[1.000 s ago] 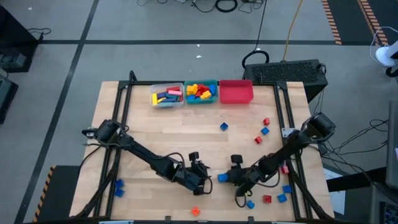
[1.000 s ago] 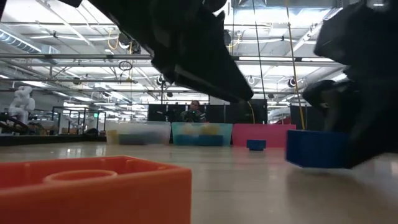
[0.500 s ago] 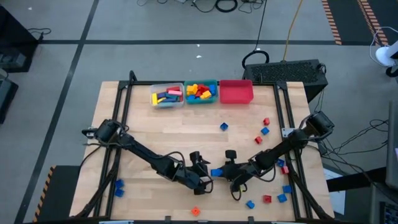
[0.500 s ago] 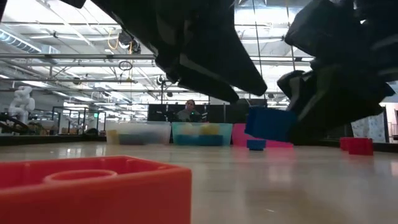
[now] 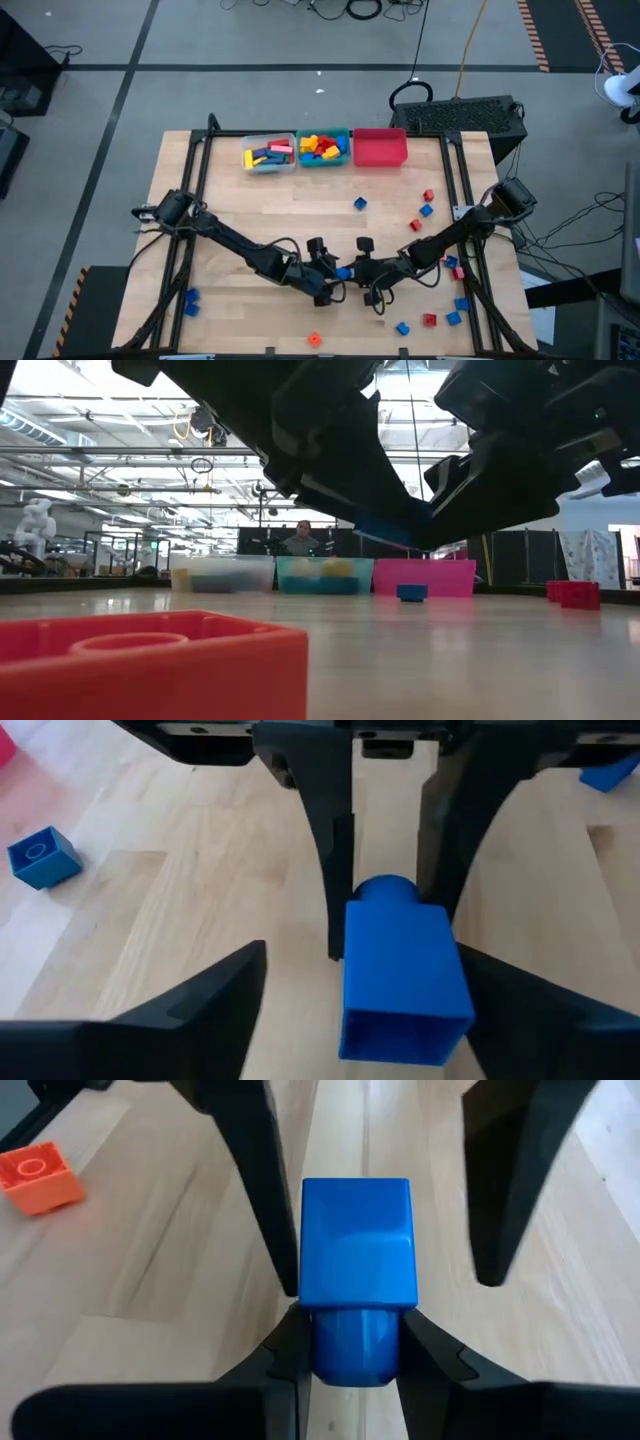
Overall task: Sort blocks by size
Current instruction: Put the blue 1 stud game piece into the green bin
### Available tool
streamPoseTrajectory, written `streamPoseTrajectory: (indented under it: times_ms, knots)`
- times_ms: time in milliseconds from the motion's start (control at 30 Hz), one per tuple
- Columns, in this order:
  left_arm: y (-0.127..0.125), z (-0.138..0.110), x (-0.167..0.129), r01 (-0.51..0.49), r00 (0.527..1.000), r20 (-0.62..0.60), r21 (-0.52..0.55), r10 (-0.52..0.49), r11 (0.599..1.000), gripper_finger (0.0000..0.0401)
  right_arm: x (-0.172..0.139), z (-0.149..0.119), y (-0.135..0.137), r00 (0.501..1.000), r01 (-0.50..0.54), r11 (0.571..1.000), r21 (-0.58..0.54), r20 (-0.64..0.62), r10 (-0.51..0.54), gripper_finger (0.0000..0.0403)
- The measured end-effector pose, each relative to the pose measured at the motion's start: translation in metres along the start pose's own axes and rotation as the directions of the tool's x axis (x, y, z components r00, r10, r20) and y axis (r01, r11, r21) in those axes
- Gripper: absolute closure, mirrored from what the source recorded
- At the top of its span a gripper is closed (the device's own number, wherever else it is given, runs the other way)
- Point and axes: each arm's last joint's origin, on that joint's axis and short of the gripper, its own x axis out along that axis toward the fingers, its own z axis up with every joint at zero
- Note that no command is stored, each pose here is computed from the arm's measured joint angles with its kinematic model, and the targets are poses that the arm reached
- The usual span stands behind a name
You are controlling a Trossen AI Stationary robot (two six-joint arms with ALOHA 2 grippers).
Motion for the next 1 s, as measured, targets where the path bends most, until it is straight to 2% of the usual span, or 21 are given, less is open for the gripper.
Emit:
streamPoseTrajectory:
  times_ms: [200, 333, 467, 567, 633, 767, 867, 1000]
  knots:
    - [0.0, 0.0, 0.0, 0.03, 1.0, -0.009, -0.001, -0.03, 1.0, 0.0202, 0.0, 0.0, 0.0, 1.0, 0.001, 1.0, -0.003, 0.002, -0.001, 0.0317]
    - [0.003, 0.0, 0.002, 0.054, 0.998, -0.02, -0.005, -0.054, 0.999, 0.0263, 0.0, 0.0, 0.0, 1.0, 0.001, 1.0, -0.006, -0.004, -0.001, 0.0285]
    - [0.008, 0.002, 0.005, 0.048, 0.998, -0.026, -0.013, -0.049, 0.999, 0.0268, 0.0, 0.0, 0.0, 1.0, 0.008, 1.0, -0.003, -0.001, -0.008, 0.023]
    - [0.02, 0.005, 0.003, 0.007, 0.999, -0.045, -0.01, -0.007, 1.0, 0.0269, -0.004, 0.0, -0.004, 0.997, 0.074, 0.997, 0.005, -0.017, -0.074, 0.0192]
    - [0.033, 0.01, 0.0, -0.043, 0.997, -0.069, -0.011, 0.042, 0.999, 0.0269, -0.011, 0.001, -0.008, 0.987, 0.157, 0.987, 0.042, -0.036, -0.156, 0.0173]
    - [0.069, 0.022, -0.009, -0.216, 0.972, -0.09, 0.021, 0.217, 0.976, 0.0268, -0.032, 0.0, -0.02, 0.945, 0.32, 0.941, 0.109, -0.109, -0.308, 0.0157]
    - [0.103, 0.038, -0.016, -0.338, 0.939, -0.053, 0.025, 0.339, 0.941, 0.0266, -0.045, 0.002, -0.027, 0.922, 0.379, 0.914, 0.143, -0.136, -0.361, 0.0158]
    - [0.161, 0.056, -0.017, -0.439, 0.899, -0.011, -0.012, 0.439, 0.898, 0.0264, -0.052, 0.003, -0.029, 0.917, 0.392, 0.905, 0.168, -0.148, -0.37, 0.0164]
